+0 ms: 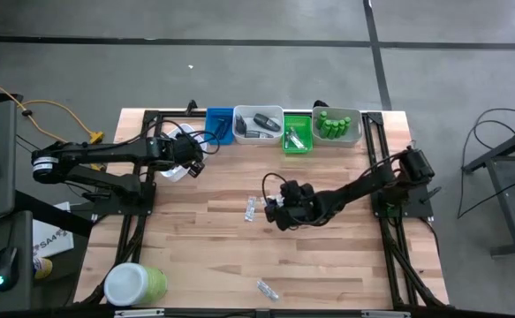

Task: Pick & Place Travel size toiletries
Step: Put the bandage pack into the left white bin

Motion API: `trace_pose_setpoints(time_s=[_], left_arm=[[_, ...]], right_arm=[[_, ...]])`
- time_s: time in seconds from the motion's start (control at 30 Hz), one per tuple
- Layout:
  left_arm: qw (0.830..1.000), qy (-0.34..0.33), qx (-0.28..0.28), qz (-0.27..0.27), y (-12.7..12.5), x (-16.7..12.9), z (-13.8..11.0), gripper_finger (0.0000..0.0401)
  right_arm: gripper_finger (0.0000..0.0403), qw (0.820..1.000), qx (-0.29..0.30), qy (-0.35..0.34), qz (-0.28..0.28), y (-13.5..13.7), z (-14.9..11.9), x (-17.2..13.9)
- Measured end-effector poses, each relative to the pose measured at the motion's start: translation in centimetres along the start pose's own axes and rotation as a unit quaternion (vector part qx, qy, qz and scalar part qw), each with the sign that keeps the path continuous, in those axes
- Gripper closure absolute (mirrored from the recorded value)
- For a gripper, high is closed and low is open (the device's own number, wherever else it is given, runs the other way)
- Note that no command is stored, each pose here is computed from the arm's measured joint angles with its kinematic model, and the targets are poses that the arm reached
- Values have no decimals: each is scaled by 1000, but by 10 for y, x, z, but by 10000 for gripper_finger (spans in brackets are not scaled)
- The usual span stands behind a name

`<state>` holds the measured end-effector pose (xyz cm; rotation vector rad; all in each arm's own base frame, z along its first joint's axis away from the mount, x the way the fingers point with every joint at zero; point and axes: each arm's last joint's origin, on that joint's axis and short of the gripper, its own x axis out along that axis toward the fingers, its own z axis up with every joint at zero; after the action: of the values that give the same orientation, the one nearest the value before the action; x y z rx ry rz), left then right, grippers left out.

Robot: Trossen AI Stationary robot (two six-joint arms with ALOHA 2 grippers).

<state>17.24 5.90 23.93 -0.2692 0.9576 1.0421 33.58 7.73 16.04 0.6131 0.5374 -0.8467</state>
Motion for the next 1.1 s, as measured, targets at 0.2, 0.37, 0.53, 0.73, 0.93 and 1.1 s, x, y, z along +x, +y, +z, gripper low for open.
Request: trace_pose_setpoints(time_s=[0.2, 0.37, 0.53, 0.73, 0.93, 1.1], left_arm=[[1000, 0, 0, 0, 0, 0, 0, 285], [1000, -2, -2, -2, 0, 0, 0, 285], [1000, -1, -1, -2, 0, 0, 0, 285], [1000, -1, -1, -2, 0, 0, 0, 285], [1000, -1, -1, -2, 0, 0, 0, 285], [1000, -1, -1, -2, 0, 0, 0, 285]], right_arm=[[105, 1000, 4, 26, -6, -1, -11, 15], [105, 999, 3, 31, -13, -3, -16, 22], [105, 1000, 1, 24, -19, -3, -20, 26], [105, 999, -1, 32, -34, -6, -33, 40], [112, 999, 0, 26, -46, -9, -38, 47], [154, 998, -10, 34, -56, -11, -37, 48]])
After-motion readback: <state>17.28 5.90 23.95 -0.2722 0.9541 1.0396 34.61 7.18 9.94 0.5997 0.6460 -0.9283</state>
